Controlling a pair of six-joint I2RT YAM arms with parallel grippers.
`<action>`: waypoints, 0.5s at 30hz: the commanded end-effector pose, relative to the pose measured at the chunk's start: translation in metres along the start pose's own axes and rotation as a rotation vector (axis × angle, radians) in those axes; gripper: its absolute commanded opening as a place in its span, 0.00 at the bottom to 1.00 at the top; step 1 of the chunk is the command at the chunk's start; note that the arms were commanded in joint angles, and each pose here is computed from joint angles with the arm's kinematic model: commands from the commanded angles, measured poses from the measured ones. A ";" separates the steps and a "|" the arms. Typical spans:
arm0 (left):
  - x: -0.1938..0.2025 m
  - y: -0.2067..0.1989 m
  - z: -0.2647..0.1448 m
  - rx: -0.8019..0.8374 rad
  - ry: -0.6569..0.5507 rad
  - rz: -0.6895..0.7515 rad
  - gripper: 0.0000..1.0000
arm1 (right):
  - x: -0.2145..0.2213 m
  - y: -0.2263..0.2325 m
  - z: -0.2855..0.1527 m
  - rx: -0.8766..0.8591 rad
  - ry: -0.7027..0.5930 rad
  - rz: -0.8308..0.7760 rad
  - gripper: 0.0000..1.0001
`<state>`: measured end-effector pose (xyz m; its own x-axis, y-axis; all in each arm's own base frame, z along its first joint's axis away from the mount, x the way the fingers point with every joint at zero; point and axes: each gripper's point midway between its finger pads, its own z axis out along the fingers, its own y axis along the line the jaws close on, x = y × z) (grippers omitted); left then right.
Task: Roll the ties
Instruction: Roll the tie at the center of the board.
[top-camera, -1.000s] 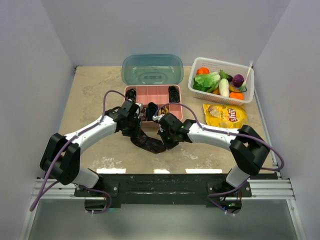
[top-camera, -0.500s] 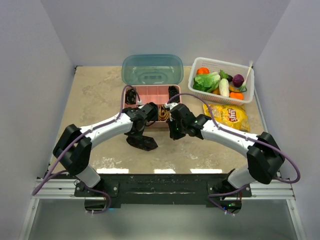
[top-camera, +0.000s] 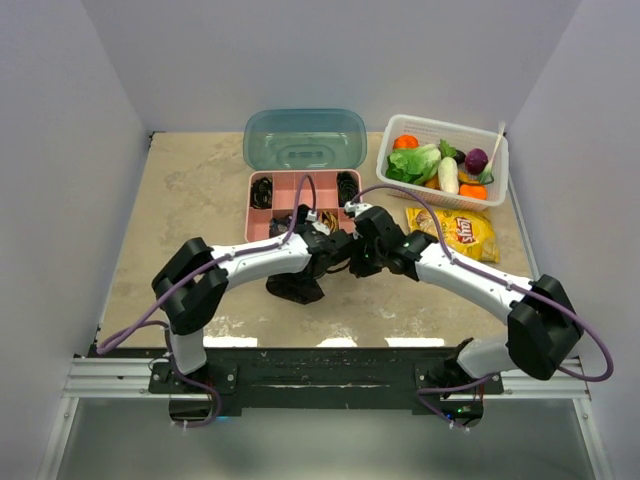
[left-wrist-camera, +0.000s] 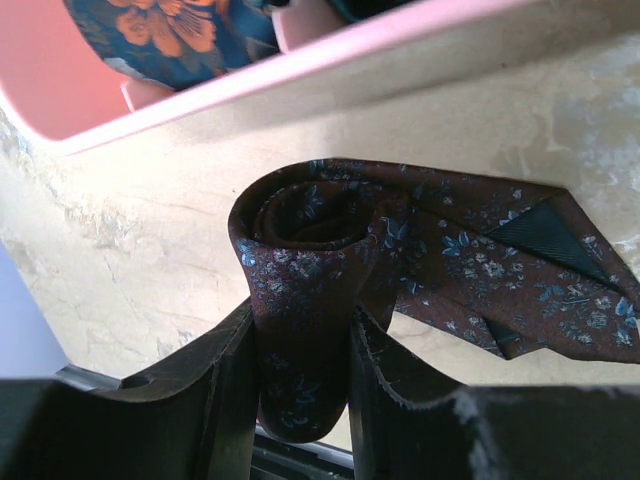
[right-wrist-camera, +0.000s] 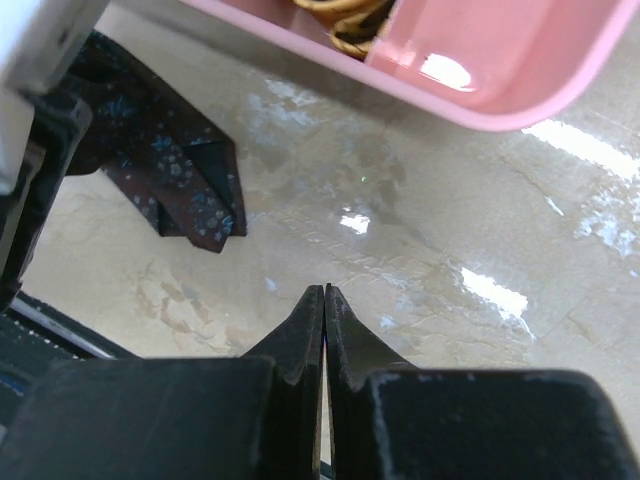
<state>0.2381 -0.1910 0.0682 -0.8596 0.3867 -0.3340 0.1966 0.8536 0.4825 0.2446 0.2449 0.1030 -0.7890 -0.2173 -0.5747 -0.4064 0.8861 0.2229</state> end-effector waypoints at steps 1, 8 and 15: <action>-0.012 -0.017 -0.006 -0.016 -0.038 -0.035 0.30 | -0.008 0.004 -0.006 -0.020 -0.044 0.011 0.03; -0.011 -0.031 -0.002 -0.023 -0.039 -0.016 0.31 | 0.002 -0.002 -0.003 -0.006 -0.029 0.032 0.03; -0.013 -0.018 -0.007 -0.058 -0.069 -0.035 0.30 | -0.008 -0.013 -0.012 0.042 -0.083 0.058 0.04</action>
<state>0.2325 -0.2009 0.0627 -0.8519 0.4253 -0.3055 0.2080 0.8102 0.5481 0.2410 0.2208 0.0894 -0.8105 -0.1915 -0.5535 -0.3427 0.9214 0.1832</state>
